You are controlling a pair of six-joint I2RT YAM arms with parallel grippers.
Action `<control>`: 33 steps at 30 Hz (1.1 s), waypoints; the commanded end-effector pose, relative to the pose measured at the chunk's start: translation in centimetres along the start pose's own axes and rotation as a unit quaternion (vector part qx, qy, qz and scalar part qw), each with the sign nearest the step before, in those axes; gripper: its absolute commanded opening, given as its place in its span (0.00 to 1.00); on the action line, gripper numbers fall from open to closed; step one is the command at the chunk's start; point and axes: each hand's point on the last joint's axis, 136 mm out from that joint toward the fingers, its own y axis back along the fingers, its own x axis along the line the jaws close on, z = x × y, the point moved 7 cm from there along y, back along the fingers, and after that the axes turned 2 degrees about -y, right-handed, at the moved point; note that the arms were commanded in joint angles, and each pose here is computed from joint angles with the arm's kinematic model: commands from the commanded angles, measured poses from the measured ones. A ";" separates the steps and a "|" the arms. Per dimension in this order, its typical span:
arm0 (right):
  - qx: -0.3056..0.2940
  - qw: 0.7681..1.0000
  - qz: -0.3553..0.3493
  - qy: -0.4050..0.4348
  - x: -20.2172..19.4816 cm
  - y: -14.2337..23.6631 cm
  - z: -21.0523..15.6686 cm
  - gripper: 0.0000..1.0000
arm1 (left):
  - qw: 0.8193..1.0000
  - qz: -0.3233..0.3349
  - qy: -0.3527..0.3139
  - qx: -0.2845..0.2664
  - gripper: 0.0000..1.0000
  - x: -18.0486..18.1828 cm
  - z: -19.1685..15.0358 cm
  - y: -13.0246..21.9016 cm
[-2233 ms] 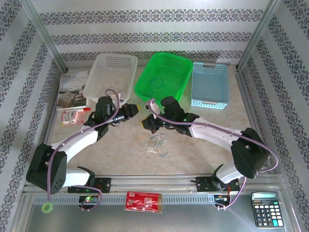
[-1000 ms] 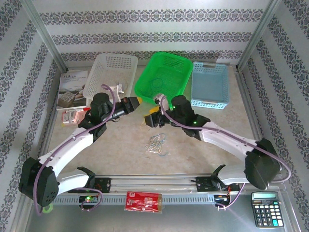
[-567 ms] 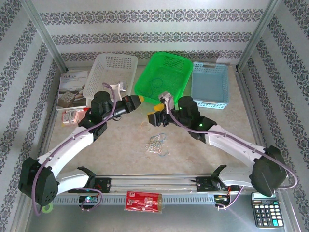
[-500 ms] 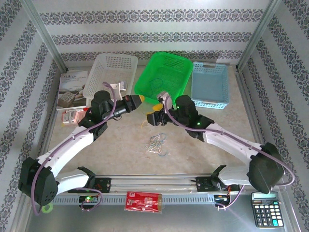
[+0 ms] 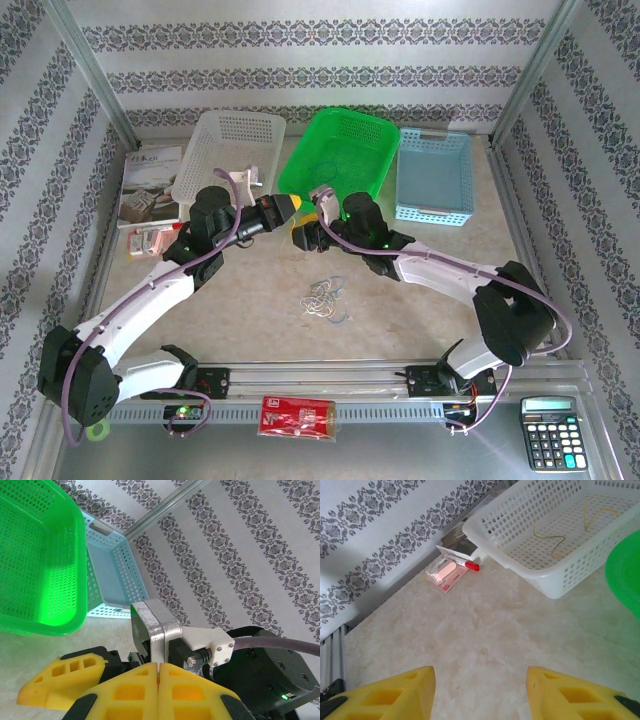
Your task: Untangle the cables
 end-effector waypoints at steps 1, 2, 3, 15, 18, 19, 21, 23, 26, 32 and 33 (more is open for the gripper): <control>-0.024 0.999 0.037 -0.009 1.0 -0.2 0.1 0.53 | 0.999 -0.022 -0.010 -0.022 0.00 -2.0 1.2 0.4; -0.025 0.999 0.040 -0.012 1.1 -0.1 0.0 0.56 | 0.999 -0.022 -0.011 -0.023 0.00 -2.0 1.2 0.4; -0.026 0.999 0.041 -0.014 1.2 0.0 -0.1 0.58 | 0.999 -0.021 -0.010 -0.023 0.00 -2.0 1.2 0.3; -0.022 0.998 0.039 -0.050 1.2 1.3 -3.3 0.60 | 0.997 0.015 -0.057 -0.053 0.00 -2.0 3.0 0.2; -0.010 0.998 0.038 -0.054 1.4 1.3 -4.7 0.60 | 0.994 0.032 -0.075 -0.067 0.00 -1.9 4.7 0.1; -0.008 0.998 0.038 -0.055 1.5 1.4 -5.0 0.60 | 0.994 0.039 -0.079 -0.070 0.00 -1.6 5.1 0.0; -0.004 0.998 0.036 -0.055 1.5 1.7 -5.7 0.60 | 0.991 0.057 -0.092 -0.078 0.00 -1.0 6.5 -0.2; -0.005 0.998 0.032 -0.055 1.5 2.1 -5.9 0.60 | 0.988 0.079 -0.100 -0.083 0.00 0.1 7.8 -0.4; -0.006 0.999 0.019 -0.049 1.3 3.0 -6.1 0.60 | 0.982 0.114 -0.115 -0.099 0.00 2.0 10.3 -0.4; -0.017 0.998 -0.006 -0.052 0.5 5.0 -5.7 0.61 | 0.968 0.186 -0.123 -0.115 0.00 7.4 15.5 -0.8; -0.020 0.998 -0.010 -0.054 0.3 5.3 -5.6 0.61 | 0.965 0.196 -0.126 -0.119 0.00 8.4 16.4 -1.0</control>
